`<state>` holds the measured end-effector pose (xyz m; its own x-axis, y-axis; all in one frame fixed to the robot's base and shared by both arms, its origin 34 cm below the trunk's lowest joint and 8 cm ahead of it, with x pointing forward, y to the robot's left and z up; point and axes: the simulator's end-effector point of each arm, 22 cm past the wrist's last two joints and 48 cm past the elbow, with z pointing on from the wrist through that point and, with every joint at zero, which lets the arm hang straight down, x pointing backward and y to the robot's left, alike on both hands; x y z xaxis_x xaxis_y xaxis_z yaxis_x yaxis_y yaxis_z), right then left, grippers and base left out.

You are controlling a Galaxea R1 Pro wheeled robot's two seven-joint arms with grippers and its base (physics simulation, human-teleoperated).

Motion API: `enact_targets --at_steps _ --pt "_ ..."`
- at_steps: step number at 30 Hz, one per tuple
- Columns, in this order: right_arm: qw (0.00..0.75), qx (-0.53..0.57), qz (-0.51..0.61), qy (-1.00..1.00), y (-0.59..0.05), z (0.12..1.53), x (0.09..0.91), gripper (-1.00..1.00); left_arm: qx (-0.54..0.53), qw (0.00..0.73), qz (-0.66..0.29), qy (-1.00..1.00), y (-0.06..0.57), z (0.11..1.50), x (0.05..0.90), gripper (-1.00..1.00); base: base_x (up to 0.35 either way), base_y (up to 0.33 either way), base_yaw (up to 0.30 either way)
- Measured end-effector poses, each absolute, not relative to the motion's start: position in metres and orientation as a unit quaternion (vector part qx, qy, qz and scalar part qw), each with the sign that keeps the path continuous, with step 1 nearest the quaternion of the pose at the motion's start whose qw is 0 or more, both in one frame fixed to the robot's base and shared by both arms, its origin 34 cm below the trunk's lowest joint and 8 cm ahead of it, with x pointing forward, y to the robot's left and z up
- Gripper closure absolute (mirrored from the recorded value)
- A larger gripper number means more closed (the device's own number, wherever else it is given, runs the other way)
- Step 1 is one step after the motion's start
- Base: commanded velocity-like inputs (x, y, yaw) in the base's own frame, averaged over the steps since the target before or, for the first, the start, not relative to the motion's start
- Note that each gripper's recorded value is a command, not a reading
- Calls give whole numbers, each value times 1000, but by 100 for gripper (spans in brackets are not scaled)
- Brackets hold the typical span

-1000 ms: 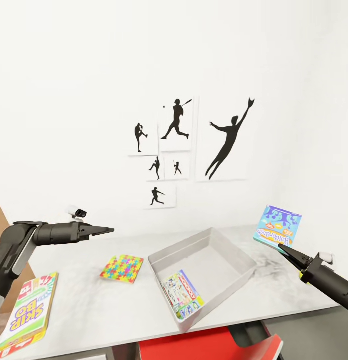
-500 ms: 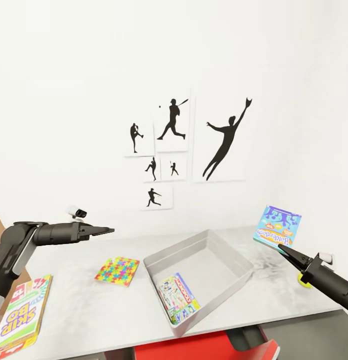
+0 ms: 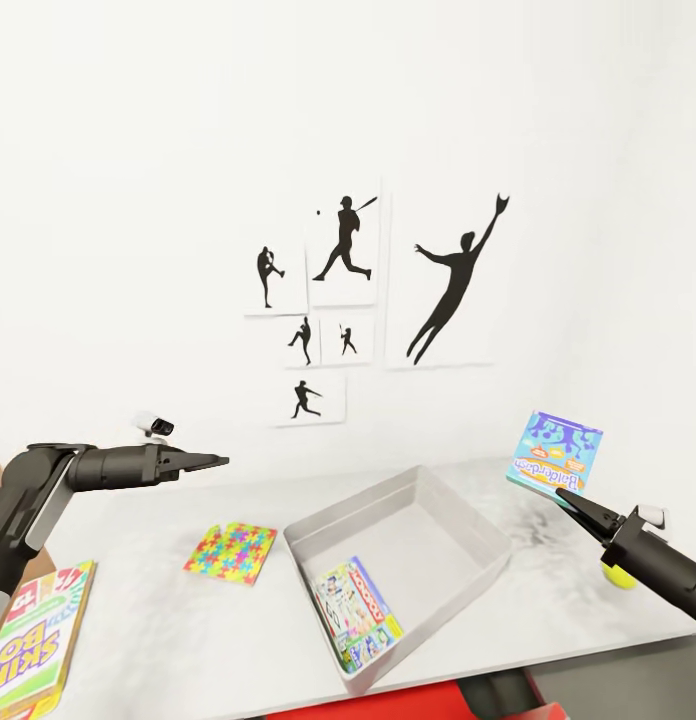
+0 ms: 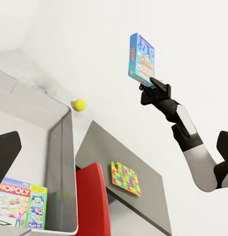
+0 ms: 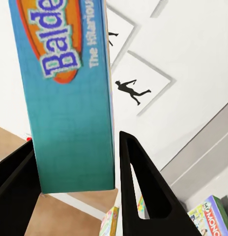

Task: Put all the toys in the child's room - the three board games (two on the bed and one on the table), the two jigsaw puzzles on the table, and the tennis ball on the table - inside the toy box on the table in the child's room.

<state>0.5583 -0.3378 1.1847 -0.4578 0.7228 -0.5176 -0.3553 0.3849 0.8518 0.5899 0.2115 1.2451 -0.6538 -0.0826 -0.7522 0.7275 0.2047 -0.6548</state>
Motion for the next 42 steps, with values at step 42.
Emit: enact_targets --at_steps 42 --pt "301 80 455 834 -235 1117 713 100 232 344 -586 696 211 1243 590 -100 3 0 0"
